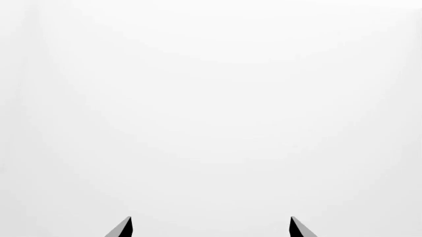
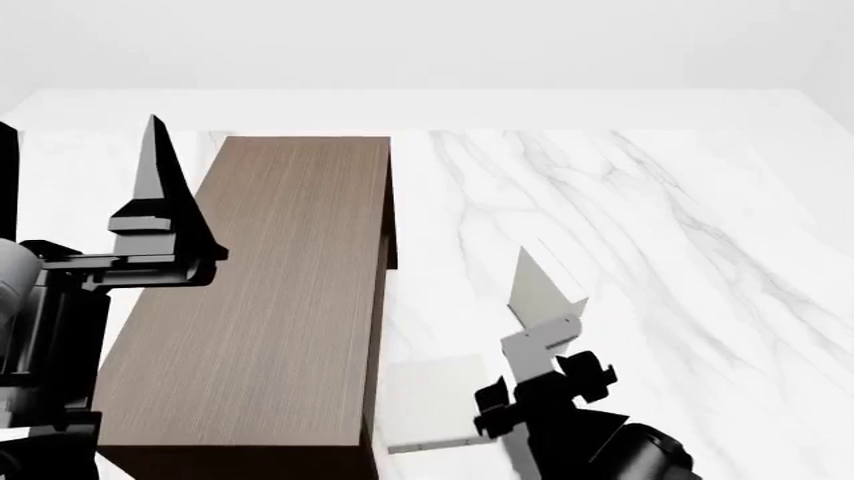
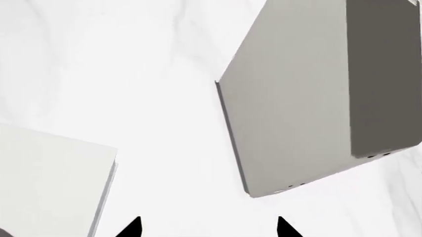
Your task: Pick up the book on the right and place it under the cabinet shelf.
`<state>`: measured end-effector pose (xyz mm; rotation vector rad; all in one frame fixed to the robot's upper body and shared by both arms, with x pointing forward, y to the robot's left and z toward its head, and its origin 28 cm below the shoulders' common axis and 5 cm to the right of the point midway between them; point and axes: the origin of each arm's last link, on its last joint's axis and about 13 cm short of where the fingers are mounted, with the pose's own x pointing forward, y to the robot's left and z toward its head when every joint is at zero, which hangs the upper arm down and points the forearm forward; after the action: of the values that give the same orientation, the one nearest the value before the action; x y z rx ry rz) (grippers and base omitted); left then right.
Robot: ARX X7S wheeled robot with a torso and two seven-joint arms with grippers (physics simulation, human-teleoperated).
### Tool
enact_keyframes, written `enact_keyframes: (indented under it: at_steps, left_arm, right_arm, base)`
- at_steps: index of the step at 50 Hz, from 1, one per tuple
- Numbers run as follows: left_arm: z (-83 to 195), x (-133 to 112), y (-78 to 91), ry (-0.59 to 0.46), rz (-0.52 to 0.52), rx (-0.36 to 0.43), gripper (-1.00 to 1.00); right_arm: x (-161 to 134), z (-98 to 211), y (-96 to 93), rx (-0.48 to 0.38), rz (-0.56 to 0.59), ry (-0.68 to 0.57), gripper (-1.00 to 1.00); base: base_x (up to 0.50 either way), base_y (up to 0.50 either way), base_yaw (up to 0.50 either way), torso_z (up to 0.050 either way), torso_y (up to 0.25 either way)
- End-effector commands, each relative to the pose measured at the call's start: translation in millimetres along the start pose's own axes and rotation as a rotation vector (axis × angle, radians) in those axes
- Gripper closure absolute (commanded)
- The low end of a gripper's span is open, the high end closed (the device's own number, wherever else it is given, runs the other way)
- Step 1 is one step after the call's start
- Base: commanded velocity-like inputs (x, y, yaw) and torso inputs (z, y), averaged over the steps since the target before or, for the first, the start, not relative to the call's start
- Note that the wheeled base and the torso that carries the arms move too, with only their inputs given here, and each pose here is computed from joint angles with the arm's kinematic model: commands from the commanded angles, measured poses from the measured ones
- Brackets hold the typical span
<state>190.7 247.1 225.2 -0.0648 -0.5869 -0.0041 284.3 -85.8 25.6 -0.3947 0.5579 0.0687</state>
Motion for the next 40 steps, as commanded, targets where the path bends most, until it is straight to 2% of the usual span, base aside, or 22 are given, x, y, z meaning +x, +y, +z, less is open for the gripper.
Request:
enact_keyframes:
  at_steps: [1,18,31,40]
  left_arm:
    - [-1,0,0.0,0.002,0.000,0.000,-1.00]
    - [1,0,1.0,-0.002,0.005,-0.001,-1.00]
    - [2,0,1.2,-0.006,0.008,-0.002,-1.00]
    - [1,0,1.0,-0.004,0.008,-0.001,-1.00]
  right_arm:
    - [4,-9,7.0,-0.009,0.053,0.050,-1.00]
    - [-7,-15,23.5,-0.078,0.145,0.042,-1.00]
    - [-11,-14,26.4,-0.074,0.173,0.037,-1.00]
    - [-15,-13,29.0,-0.049,0.232,0.045,-1.00]
  base:
    - [0.00,0.00,0.00,0.000,0.000]
    - [0.00,0.00,0.00,0.000,-0.004]
    - [0.00,0.00,0.00,0.000,-0.003]
    - [0.00,0.00,0.00,0.000,-0.004]
